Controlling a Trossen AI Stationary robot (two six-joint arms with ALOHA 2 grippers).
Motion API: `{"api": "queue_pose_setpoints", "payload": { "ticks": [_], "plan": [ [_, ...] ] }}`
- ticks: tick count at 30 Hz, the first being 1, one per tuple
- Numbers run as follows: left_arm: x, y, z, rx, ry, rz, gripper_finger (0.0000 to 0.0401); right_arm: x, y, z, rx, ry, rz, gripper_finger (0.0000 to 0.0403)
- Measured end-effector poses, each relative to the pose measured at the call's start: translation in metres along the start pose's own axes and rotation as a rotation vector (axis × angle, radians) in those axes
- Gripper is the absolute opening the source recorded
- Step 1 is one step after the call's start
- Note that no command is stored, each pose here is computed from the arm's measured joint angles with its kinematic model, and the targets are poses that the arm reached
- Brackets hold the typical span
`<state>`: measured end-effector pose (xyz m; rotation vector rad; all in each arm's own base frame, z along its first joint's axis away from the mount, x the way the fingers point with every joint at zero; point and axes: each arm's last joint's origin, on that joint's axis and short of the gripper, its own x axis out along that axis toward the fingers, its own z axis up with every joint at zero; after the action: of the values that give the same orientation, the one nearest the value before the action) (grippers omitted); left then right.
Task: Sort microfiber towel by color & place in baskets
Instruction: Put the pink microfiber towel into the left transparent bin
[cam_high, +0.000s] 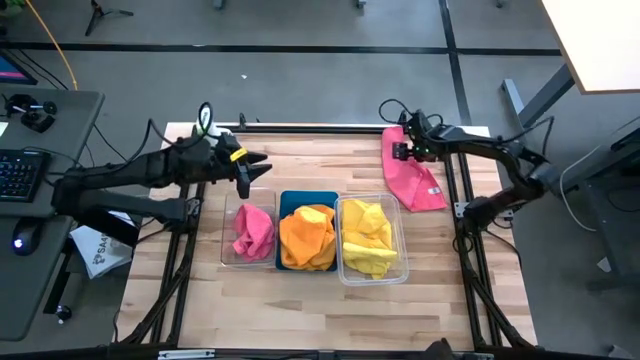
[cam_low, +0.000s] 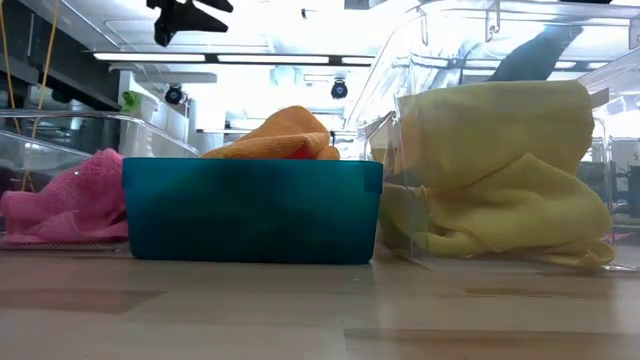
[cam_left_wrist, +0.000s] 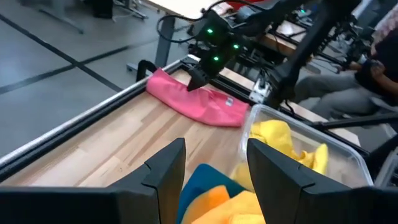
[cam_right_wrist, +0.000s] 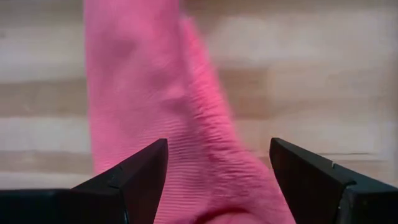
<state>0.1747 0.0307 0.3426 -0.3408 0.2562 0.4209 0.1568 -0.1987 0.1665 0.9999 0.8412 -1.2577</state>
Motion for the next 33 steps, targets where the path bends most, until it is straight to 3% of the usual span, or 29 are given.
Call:
{"api": "queue_pose_setpoints", "payload": {
  "ticks": [4, 8, 11, 14, 17, 18, 23, 26, 33],
  "plan": [
    [-0.001, 0.003, 0.001, 0.002, 0.016, -0.042, 0.0161, 0.021, 0.011, -0.007, -0.017, 0.079, 0.027, 0.0275],
    [-0.004, 0.006, 0.001, 0.052, 0.029, -0.059, 0.0161, 0.036, 0.019, -0.018, -0.041, 0.123, -0.033, 0.0274],
    [-0.010, 0.008, 0.002, 0.062, 0.016, -0.055, 0.0161, 0.039, 0.026, -0.029, -0.102, 0.132, -0.072, 0.0251],
    [-0.019, 0.011, 0.005, 0.076, -0.020, -0.050, 0.0161, 0.030, 0.034, -0.042, -0.152, 0.155, -0.057, 0.0177],
    [-0.027, 0.015, 0.009, 0.119, -0.064, -0.027, 0.0161, 0.012, 0.038, -0.050, -0.184, 0.168, -0.007, 0.0051],
    [-0.030, 0.016, 0.010, 0.130, -0.084, -0.014, 0.0161, 0.004, 0.037, -0.050, -0.188, 0.152, 0.011, 0.0027],
    [-0.042, 0.022, 0.018, 0.200, -0.187, 0.082, 0.0161, -0.051, 0.041, -0.025, -0.095, -0.060, 0.152, 0.0009],
    [-0.046, 0.024, 0.021, 0.228, -0.224, 0.116, 0.0161, -0.098, 0.050, 0.000, -0.062, -0.284, 0.302, 0.0007],
    [-0.046, 0.025, 0.022, 0.183, -0.237, 0.121, 0.0161, -0.187, 0.075, 0.040, -0.054, -0.650, 0.611, 0.0003]
  ]
}}
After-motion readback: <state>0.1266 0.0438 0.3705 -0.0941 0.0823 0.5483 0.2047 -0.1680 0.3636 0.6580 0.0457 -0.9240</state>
